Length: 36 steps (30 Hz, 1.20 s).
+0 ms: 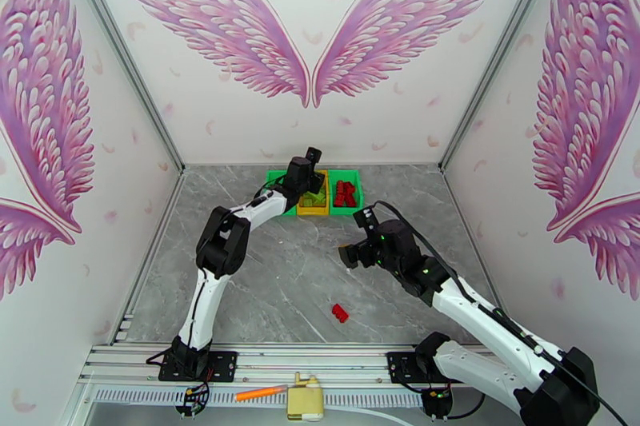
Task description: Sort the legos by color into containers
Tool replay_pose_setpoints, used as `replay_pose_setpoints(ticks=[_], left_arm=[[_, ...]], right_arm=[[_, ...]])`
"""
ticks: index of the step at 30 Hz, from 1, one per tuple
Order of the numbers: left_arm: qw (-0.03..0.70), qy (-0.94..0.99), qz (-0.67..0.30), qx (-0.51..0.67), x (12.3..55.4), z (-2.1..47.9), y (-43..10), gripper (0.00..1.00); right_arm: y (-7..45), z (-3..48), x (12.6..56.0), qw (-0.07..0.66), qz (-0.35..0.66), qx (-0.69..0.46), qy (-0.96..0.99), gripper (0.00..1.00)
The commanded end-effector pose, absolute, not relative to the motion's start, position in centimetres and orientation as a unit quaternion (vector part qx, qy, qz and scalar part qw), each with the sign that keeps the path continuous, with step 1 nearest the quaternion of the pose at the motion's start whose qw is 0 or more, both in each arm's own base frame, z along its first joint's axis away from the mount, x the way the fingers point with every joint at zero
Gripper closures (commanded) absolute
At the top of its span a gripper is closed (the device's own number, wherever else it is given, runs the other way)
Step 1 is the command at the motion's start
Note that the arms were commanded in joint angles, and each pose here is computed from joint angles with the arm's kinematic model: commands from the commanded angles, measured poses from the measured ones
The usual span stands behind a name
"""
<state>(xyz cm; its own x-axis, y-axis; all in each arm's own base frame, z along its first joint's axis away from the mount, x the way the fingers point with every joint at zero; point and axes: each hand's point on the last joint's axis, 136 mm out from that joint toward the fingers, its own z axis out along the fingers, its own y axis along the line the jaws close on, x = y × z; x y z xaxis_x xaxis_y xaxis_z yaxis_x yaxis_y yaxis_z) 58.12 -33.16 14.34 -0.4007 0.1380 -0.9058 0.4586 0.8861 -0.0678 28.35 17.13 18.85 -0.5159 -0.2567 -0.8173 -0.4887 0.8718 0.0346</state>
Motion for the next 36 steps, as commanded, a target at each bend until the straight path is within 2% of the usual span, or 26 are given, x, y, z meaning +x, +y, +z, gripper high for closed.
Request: replay_pose_setpoints(ticks=[1,9,15,22,28,36], left_arm=[[0.524,0.813,-0.171,0.189,57.8,16.5,-33.4,0.53],[0.561,0.786,-0.171,0.196,53.5,22.4,-31.0,0.27],[0.579,0.779,-0.164,0.179,48.7,25.0,-27.4,0.20],[0.569,0.793,-0.152,0.155,43.4,24.1,-23.0,0.07],[0.565,0.803,-0.132,0.135,40.7,22.7,-19.4,0.01],[0.556,0.814,-0.115,0.122,39.3,20.6,-17.0,0.01]], right_arm=[[16.7,19.9,28.8,0.443,0.118,-0.212,0.863,0.01],[16.8,18.2,28.4,0.401,0.110,-0.206,0.886,0.01],[17.3,16.4,26.9,0.363,0.089,-0.213,0.903,0.01],[19.3,13.7,23.2,0.285,0.076,-0.234,0.927,0.01],[20.6,10.6,18.7,0.199,0.065,-0.270,0.940,0.01],[21.9,7.1,14.9,0.093,0.020,-0.326,0.941,0.01]])
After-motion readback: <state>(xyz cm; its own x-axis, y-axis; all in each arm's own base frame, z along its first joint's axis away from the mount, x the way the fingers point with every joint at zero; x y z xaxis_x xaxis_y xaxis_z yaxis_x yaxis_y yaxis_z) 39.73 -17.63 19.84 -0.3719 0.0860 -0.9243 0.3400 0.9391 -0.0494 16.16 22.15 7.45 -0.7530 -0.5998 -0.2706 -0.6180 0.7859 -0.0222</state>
